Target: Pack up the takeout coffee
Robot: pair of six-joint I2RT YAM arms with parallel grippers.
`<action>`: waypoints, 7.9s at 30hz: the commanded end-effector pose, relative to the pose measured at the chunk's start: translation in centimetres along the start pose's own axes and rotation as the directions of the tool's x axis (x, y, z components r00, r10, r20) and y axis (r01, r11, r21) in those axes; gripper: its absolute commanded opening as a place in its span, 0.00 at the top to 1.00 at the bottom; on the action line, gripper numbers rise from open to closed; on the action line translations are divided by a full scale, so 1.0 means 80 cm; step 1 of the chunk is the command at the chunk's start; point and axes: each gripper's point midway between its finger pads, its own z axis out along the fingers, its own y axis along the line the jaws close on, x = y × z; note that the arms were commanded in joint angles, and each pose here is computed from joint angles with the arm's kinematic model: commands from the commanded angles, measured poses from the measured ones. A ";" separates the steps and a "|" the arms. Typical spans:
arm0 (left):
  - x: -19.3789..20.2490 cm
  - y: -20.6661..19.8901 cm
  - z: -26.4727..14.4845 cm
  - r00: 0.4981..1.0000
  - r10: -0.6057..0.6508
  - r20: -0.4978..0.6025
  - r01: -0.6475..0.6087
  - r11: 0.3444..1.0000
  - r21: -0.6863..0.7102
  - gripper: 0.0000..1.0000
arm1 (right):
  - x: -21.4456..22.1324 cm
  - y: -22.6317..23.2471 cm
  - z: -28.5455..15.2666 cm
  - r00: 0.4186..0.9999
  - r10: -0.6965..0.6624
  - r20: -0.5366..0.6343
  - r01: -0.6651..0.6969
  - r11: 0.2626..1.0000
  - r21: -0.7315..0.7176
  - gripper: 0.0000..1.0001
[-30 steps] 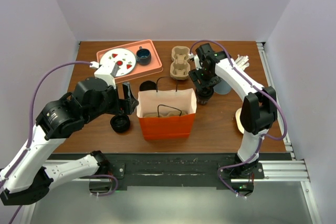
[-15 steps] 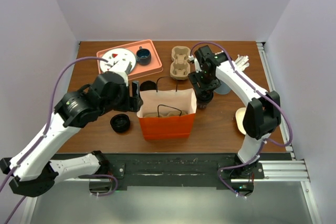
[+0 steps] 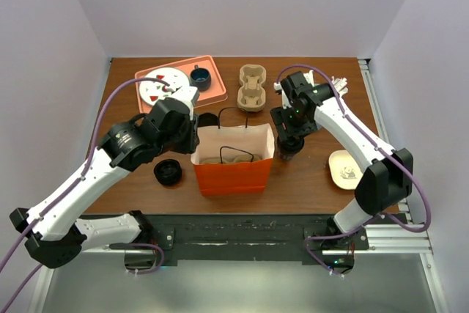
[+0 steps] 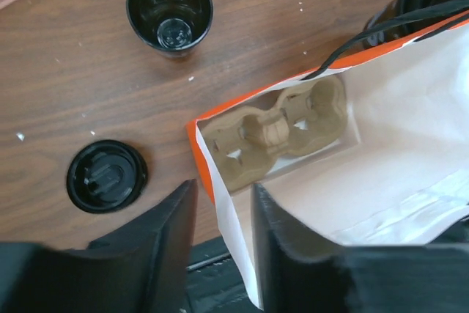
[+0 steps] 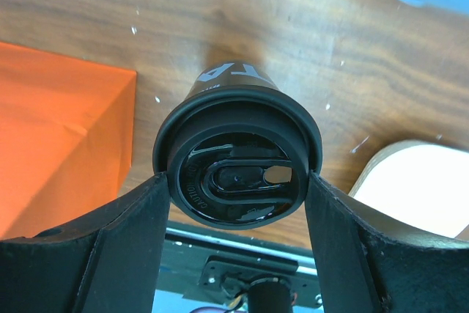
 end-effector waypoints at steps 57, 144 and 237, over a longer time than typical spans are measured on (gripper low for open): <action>0.005 -0.052 -0.052 0.937 -0.009 0.350 -0.156 0.884 0.441 1.00 | -0.069 0.062 -0.387 0.571 0.081 0.817 0.324 0.892 -0.315 0.55; 0.013 -0.006 -0.003 0.981 -0.195 -0.011 0.196 0.979 0.057 0.43 | 0.043 0.260 -0.244 0.561 -0.594 0.577 0.767 0.636 -0.092 0.60; 0.037 -0.065 -0.052 0.951 -0.055 0.303 -0.133 0.814 0.565 1.00 | 0.093 0.221 -0.170 0.443 -0.823 0.356 0.797 0.543 0.263 0.64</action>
